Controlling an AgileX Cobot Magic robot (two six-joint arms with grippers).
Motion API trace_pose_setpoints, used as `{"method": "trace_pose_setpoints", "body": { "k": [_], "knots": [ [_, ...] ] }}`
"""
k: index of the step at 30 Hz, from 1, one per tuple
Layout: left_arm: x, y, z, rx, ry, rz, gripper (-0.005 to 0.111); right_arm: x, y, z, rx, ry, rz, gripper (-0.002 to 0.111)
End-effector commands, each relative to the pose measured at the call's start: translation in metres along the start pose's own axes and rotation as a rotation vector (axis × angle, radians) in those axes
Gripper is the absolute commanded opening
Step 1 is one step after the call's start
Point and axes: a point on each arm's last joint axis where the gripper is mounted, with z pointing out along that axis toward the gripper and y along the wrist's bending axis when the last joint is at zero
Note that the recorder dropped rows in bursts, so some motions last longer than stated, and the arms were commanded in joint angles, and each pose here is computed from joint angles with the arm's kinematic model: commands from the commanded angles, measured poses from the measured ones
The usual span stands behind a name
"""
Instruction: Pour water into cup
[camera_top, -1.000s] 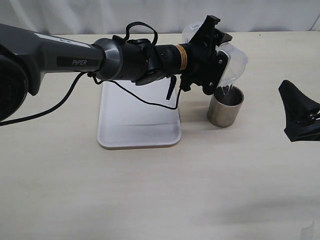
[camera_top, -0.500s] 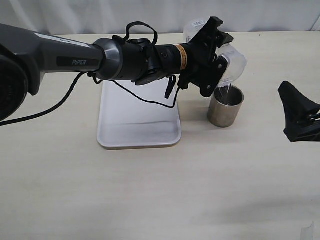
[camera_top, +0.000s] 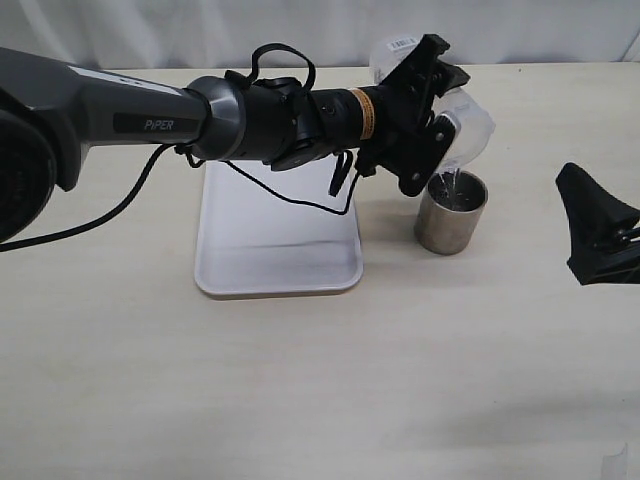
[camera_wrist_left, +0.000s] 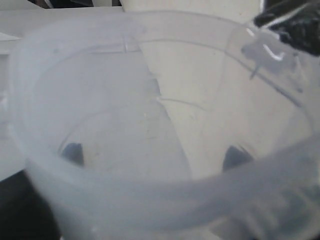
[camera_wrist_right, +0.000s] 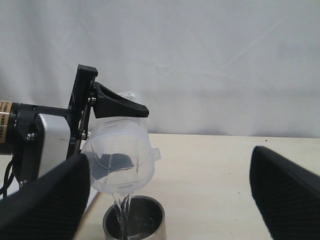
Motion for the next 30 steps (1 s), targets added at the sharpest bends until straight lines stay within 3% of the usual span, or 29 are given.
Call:
{"method": "trace_pose_setpoints", "body": {
  "k": [1,20,30],
  "knots": [
    [-0.0035,0.0118,-0.0009,-0.049,-0.01,0.016,0.0,0.0008,0.0005,-0.0003,-0.007,0.004,-0.002,0.081],
    [-0.0036,0.0133,-0.001,-0.066,-0.007,0.117,0.0,0.0014,0.0004,-0.0003,-0.006,0.01,-0.002,0.081],
    [-0.0043,0.0149,-0.0011,-0.084,-0.015,0.117,0.0,0.0014,0.0004,-0.0003,-0.006,0.01,-0.002,0.081]
  ]
}}
